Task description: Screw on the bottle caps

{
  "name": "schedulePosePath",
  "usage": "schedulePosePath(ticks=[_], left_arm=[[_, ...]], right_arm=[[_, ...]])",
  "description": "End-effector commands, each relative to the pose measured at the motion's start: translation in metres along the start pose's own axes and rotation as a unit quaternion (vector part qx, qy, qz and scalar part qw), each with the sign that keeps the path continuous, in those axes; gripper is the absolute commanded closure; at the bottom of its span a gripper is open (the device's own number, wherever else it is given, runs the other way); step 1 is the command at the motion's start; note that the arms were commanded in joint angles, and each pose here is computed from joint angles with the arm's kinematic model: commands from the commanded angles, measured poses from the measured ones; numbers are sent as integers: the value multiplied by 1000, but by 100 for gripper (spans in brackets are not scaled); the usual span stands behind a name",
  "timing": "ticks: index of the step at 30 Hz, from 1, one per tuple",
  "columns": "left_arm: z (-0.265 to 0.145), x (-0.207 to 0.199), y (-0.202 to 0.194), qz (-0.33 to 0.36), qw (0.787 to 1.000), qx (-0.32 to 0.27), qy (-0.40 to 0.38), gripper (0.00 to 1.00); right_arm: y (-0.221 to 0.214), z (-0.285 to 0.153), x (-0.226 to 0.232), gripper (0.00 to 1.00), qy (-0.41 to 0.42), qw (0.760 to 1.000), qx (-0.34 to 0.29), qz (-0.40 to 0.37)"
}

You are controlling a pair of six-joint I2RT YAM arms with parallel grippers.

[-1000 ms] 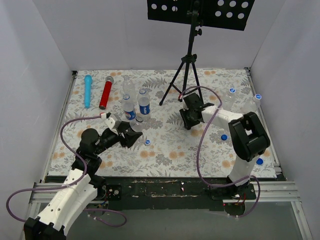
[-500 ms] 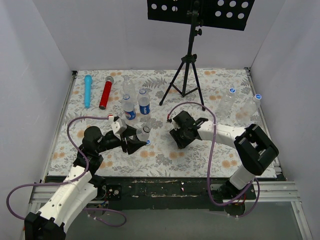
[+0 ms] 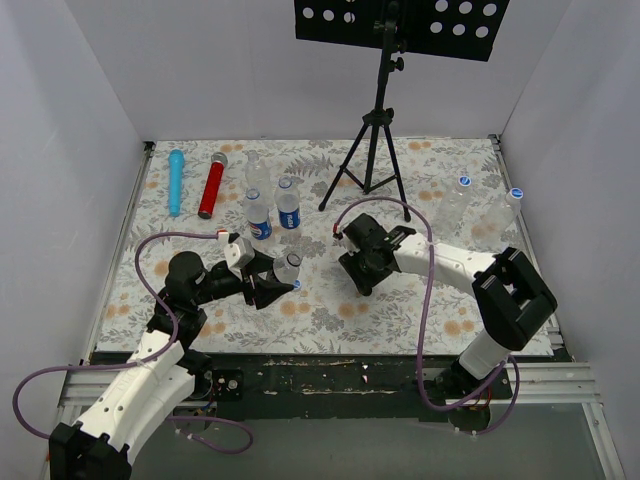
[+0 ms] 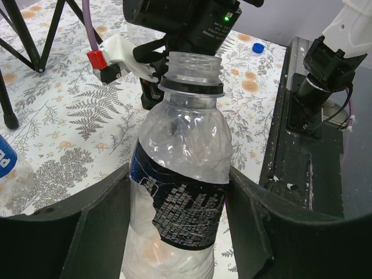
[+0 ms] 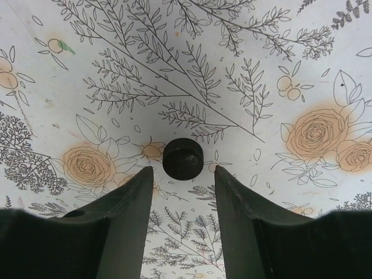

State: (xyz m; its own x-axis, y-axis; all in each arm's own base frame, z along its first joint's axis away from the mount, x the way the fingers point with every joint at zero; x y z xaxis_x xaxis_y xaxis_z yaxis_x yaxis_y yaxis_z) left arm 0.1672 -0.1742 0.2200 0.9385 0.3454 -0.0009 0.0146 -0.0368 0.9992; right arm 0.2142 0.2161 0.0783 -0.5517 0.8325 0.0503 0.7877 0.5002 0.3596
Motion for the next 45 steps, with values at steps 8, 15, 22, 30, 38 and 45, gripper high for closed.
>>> schedulePosePath(ticks=[8, 15, 22, 30, 38, 45], left_arm=[[0, 0, 14, 18, 1000, -11, -9, 63], [0, 0, 13, 14, 1000, -9, -9, 63], [0, 0, 12, 13, 1000, -7, -10, 63], [1, 0, 11, 11, 1000, -5, -14, 63], [1, -13, 7, 24, 997, -2, -74, 62], [2, -15, 3, 40, 995, 0, -90, 62]], right_arm=[[7, 1, 4, 49, 4, 1000, 19, -10], [6, 6, 4, 53, 5, 1000, 26, -13], [6, 7, 4, 59, 4, 1000, 27, -15], [7, 5, 3, 74, 2, 1000, 23, -22], [24, -38, 26, 79, 102, 991, -45, -75], [45, -103, 52, 79, 207, 959, -143, -132]])
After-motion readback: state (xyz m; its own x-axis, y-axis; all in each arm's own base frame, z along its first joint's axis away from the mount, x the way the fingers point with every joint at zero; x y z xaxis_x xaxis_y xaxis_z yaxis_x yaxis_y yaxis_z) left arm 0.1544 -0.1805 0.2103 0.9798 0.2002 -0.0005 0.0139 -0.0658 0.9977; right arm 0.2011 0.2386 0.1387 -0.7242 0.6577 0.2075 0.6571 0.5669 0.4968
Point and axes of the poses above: each gripper's point midway between its finger pads, its own z axis out along the fingers, its own x axis along the line the jaws close on, y = z × x, the point moved 4 cm from there along -z, back along the fingers, and after that the axes turned 6 degrees about z, right-handed, at the moved point
